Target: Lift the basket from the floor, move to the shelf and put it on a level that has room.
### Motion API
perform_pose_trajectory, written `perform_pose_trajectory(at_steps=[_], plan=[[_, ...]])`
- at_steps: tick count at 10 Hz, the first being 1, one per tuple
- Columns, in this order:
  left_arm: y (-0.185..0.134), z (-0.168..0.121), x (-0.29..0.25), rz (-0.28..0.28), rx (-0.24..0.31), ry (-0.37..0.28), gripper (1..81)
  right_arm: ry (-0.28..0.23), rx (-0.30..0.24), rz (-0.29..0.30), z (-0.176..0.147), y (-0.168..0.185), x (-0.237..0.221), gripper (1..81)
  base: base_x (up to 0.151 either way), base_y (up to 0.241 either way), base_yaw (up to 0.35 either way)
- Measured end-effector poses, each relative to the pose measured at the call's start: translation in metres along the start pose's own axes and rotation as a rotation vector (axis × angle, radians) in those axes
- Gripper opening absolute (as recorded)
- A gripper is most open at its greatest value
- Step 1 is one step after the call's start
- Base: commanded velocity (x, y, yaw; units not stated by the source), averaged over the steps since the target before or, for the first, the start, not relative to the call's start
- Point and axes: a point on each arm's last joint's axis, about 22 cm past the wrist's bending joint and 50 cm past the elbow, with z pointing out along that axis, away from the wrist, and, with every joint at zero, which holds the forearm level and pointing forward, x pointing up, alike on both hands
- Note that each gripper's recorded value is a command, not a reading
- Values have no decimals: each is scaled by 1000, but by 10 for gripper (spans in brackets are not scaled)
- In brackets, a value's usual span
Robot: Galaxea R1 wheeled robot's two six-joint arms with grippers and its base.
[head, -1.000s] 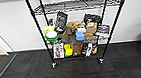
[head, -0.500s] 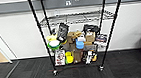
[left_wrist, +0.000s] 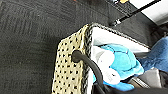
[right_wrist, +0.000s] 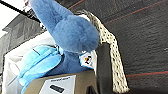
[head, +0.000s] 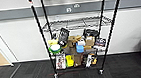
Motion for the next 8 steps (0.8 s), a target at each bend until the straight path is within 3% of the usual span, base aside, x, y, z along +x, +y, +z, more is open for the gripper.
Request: perform_pose_trajectory(at_steps=[2,4,6,8], plan=[[8,-10,-13,-66,1,-8,10,-41,-7,-8,-13,-8,-5,10,0,0,0],[11,-23,-1,-108,14,2,10,-47,6,-35,-25,-30,23,10,0,0,0],[10,-42,15,-112,34,30,10,-43,43,-71,-30,-67,42,10,0,0,0],[5,-65,33,-118,56,29,10,-83,49,-54,-38,-80,26,10,0,0,0]])
